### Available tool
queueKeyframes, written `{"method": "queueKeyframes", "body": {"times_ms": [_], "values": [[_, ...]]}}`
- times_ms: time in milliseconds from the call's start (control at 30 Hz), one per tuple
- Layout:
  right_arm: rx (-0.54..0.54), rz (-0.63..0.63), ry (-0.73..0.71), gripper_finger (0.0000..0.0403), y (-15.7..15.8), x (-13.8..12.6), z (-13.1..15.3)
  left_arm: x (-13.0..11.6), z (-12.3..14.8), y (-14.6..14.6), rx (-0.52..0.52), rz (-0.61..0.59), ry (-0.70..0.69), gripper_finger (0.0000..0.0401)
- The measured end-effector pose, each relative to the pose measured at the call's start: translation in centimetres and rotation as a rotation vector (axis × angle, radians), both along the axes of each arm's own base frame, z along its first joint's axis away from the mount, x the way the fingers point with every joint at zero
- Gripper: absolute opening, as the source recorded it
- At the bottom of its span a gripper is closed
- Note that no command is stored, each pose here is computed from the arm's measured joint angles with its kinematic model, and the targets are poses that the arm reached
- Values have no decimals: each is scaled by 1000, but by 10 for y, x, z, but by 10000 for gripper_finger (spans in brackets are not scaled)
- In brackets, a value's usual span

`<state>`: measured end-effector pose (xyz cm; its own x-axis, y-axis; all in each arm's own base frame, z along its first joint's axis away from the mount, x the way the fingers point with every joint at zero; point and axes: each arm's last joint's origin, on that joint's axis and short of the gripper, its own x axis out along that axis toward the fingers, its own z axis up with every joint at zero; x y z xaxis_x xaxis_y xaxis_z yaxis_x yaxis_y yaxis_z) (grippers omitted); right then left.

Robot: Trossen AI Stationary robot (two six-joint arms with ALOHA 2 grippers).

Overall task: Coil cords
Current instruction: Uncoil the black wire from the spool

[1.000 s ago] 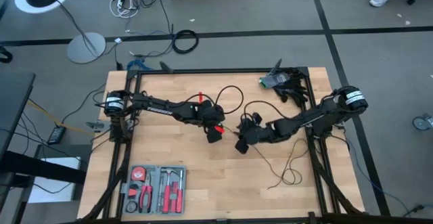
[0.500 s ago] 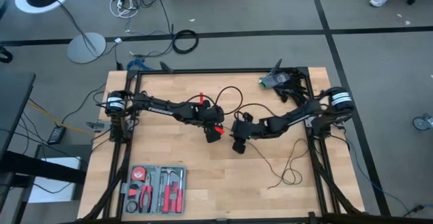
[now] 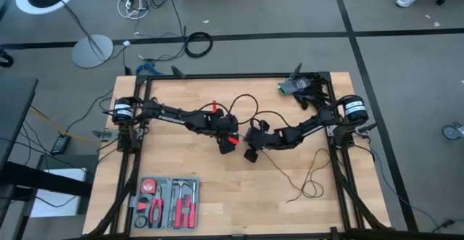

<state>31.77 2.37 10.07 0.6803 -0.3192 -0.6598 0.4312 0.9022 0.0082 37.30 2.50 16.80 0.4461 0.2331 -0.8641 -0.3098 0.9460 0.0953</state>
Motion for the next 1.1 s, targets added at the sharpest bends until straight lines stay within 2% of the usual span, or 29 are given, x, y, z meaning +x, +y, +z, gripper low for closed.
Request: {"method": "queueKeyframes", "body": {"times_ms": [267,467,600,800,933,1100], "values": [[91,46,83,2,24,-22,24,-4,-6,0,-8,14,-8,230],[177,37,206,1,62,-59,41,-5,-4,0,-5,10,-9,230],[141,17,170,1,79,-69,46,-4,-3,0,-4,6,-25,230],[-1,-19,-34,24,80,-48,45,-3,-3,0,-13,18,-39,230],[-53,-29,-73,56,61,-27,33,-3,-3,0,-26,11,-42,230],[-67,-125,-64,102,27,-11,17,-3,-3,0,-30,9,-40,230]]}}
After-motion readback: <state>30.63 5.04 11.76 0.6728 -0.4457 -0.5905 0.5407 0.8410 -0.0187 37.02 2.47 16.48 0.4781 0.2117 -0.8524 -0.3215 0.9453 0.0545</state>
